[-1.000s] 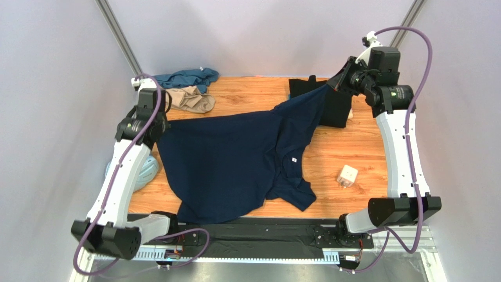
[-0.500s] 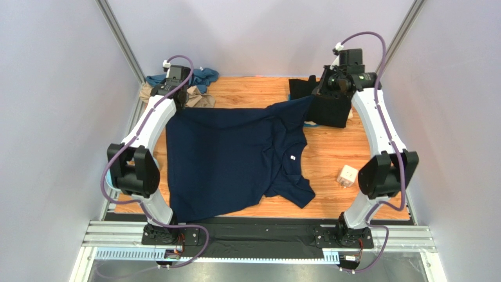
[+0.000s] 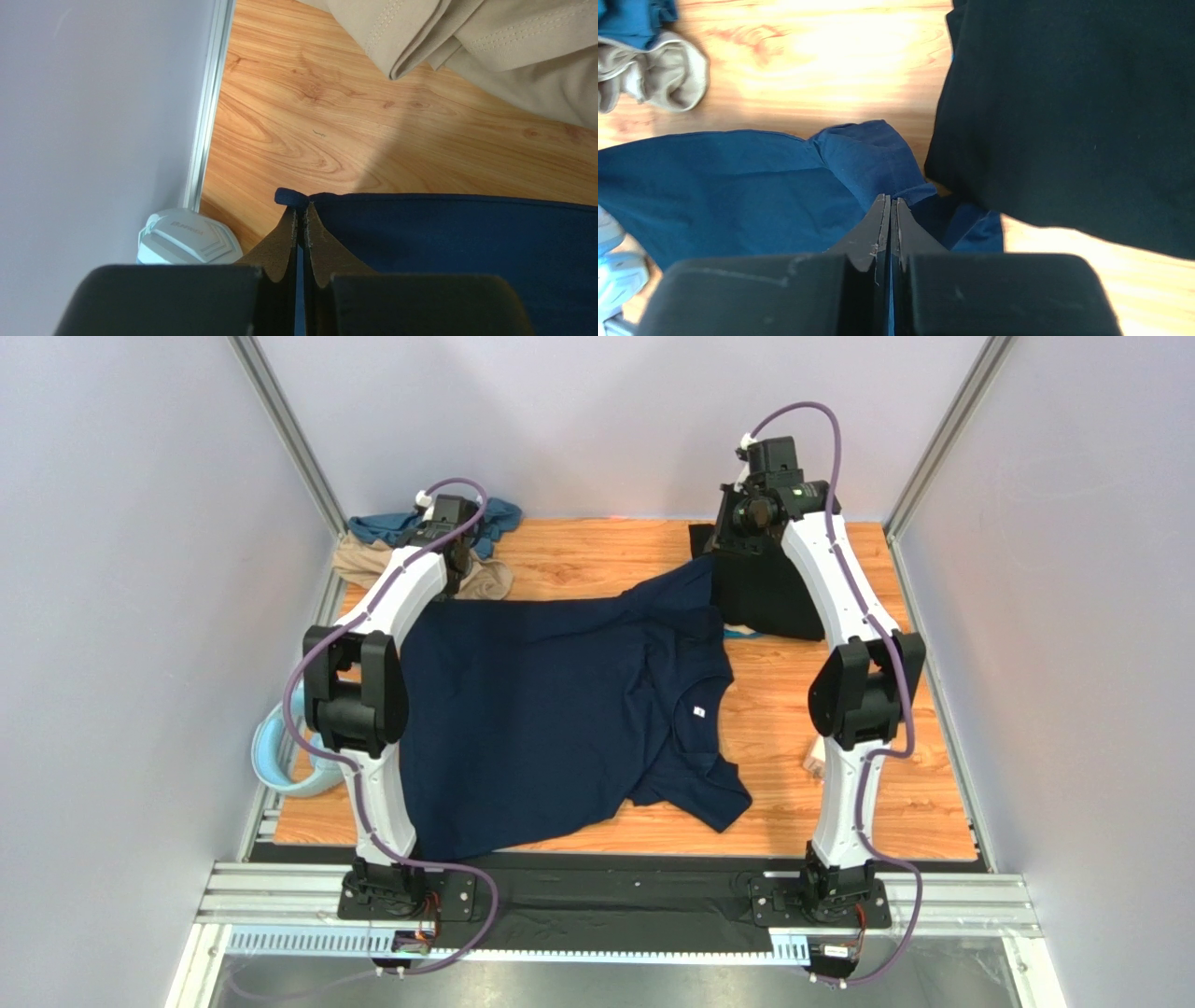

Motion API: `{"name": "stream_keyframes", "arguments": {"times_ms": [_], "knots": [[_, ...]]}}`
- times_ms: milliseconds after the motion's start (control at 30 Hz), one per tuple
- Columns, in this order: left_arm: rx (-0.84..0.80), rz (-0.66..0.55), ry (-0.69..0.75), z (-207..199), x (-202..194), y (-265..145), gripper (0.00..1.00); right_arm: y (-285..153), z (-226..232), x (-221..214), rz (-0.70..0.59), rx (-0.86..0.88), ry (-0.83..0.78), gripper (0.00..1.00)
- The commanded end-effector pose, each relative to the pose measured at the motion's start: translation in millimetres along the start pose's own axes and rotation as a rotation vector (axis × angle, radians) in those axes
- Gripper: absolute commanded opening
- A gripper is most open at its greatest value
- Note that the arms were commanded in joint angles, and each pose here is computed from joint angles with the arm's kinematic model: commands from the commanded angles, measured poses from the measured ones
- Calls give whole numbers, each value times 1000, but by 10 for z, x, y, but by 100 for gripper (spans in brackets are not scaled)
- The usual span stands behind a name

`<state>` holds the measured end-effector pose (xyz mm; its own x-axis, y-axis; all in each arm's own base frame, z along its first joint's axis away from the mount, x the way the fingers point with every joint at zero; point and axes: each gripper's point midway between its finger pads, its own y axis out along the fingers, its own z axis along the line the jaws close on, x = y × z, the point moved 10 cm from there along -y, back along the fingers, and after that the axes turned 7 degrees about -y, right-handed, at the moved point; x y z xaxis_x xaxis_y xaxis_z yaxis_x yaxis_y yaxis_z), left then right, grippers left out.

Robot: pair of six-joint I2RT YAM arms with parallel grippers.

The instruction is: Fold and stack the t-shirts

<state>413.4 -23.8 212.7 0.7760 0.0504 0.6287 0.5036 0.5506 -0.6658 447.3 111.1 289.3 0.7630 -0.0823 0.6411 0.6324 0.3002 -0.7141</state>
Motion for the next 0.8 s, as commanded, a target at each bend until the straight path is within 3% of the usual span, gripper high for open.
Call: {"name": "stream_keyframes", "arguments": {"times_ms": [0, 67, 133, 200, 233, 333, 467, 533, 700, 767], "knots": [[30, -49, -12, -41, 209, 79, 0, 157, -27, 65, -3, -51, -11, 0], [33, -37, -7, -109, 215, 170, 0, 217, -44, 66, 1, -61, -10, 0], [26, -45, -18, -135, 286, 186, 0, 310, -76, 45, 16, -75, 5, 14], [37, -34, -26, -152, 311, 198, 9, 290, -72, 57, 19, -87, 20, 33], [45, -35, -51, -145, 320, 182, 13, 238, -64, 70, 14, -94, 22, 35], [74, -55, -172, -32, 318, 24, 17, -18, -95, 79, -18, -172, 16, 38], [0, -126, -310, 293, 252, -457, 43, -398, -184, -65, -53, -259, 14, 45], [-17, -109, -300, 336, 107, -492, 47, -596, -206, -219, -57, -271, 17, 47], [3, -67, -241, 546, -84, -691, 47, -1032, -124, -510, -45, -201, 37, 49], [-56, -59, -244, 619, -183, -837, 46, -1097, -53, -707, 42, -118, 64, 49]]}}
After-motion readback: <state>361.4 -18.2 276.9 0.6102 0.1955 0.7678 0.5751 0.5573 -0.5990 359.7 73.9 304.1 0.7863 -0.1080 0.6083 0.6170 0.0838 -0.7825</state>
